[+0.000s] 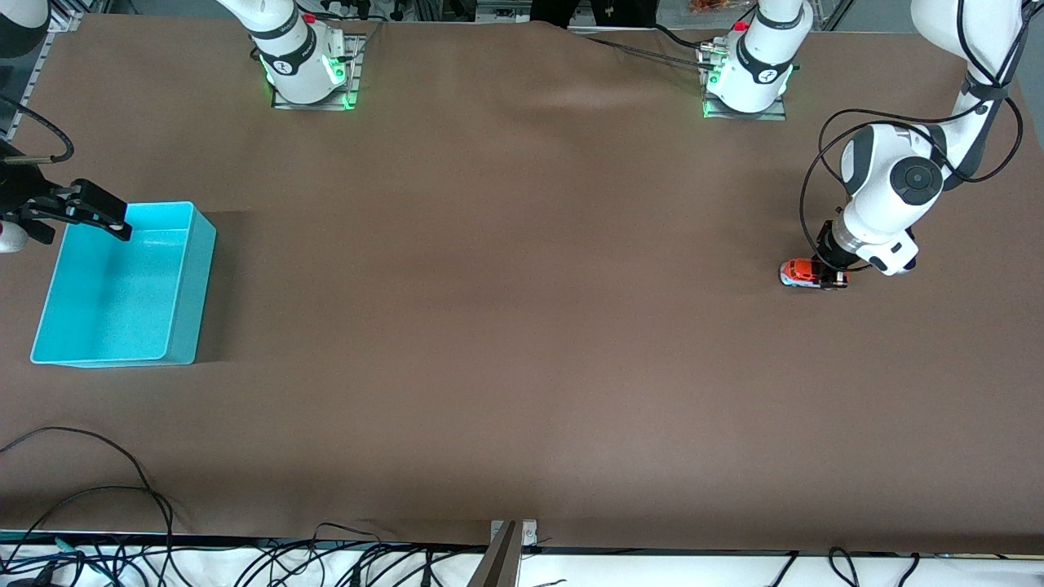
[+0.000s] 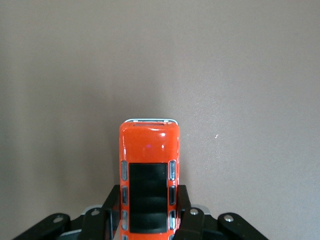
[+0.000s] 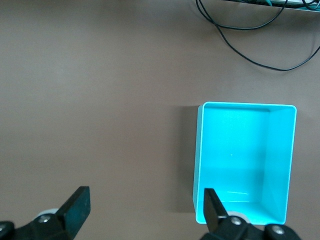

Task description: Wind up bus and store in blue box

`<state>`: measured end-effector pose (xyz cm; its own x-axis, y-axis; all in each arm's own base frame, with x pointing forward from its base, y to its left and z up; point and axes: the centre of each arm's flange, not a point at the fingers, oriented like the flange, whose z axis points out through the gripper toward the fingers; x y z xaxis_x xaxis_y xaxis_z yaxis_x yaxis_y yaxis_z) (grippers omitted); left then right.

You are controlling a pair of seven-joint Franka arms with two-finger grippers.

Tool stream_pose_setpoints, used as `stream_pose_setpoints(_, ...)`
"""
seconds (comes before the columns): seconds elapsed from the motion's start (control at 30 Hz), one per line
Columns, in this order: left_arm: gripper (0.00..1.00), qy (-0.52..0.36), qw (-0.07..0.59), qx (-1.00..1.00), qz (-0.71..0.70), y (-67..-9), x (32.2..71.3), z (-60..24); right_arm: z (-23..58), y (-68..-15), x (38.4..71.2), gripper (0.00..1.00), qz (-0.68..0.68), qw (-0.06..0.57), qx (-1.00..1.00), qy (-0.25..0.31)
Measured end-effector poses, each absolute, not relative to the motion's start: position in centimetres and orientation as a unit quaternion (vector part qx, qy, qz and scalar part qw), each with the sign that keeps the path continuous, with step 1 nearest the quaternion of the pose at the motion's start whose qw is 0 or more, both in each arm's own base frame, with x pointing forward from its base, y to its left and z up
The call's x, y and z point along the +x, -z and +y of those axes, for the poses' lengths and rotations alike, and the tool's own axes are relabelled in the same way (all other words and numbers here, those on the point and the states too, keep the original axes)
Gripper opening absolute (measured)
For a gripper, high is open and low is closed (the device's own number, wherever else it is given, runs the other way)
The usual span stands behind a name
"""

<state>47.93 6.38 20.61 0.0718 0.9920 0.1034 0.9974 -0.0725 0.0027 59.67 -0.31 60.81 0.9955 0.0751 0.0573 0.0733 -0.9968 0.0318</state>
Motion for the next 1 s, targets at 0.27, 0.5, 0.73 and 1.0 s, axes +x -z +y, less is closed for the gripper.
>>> stream_pose_setpoints(0.27,0.48,0.043,0.041,-0.739,-0.671,-20.5,48.0,6.7,-0.3,-60.8,59.7,1.0,0.037,0.015,0.999,-0.029)
stream_pose_setpoints(0.5,0.48,0.045,0.062,-0.742,-0.666,-20.5,49.1,9.8,-0.3,-60.8,59.7,1.0,0.037,0.015,0.999,-0.029)
stream_pose_setpoints(0.73,0.48,0.043,0.063,-0.74,-0.668,-20.5,49.2,10.3,-0.3,-60.8,59.7,1.0,0.037,0.015,0.999,-0.029)
stream_pose_setpoints(1.0,0.48,0.043,0.062,-0.738,-0.671,-20.5,49.2,10.6,-0.3,-60.8,59.7,1.0,0.037,0.015,0.999,-0.029)
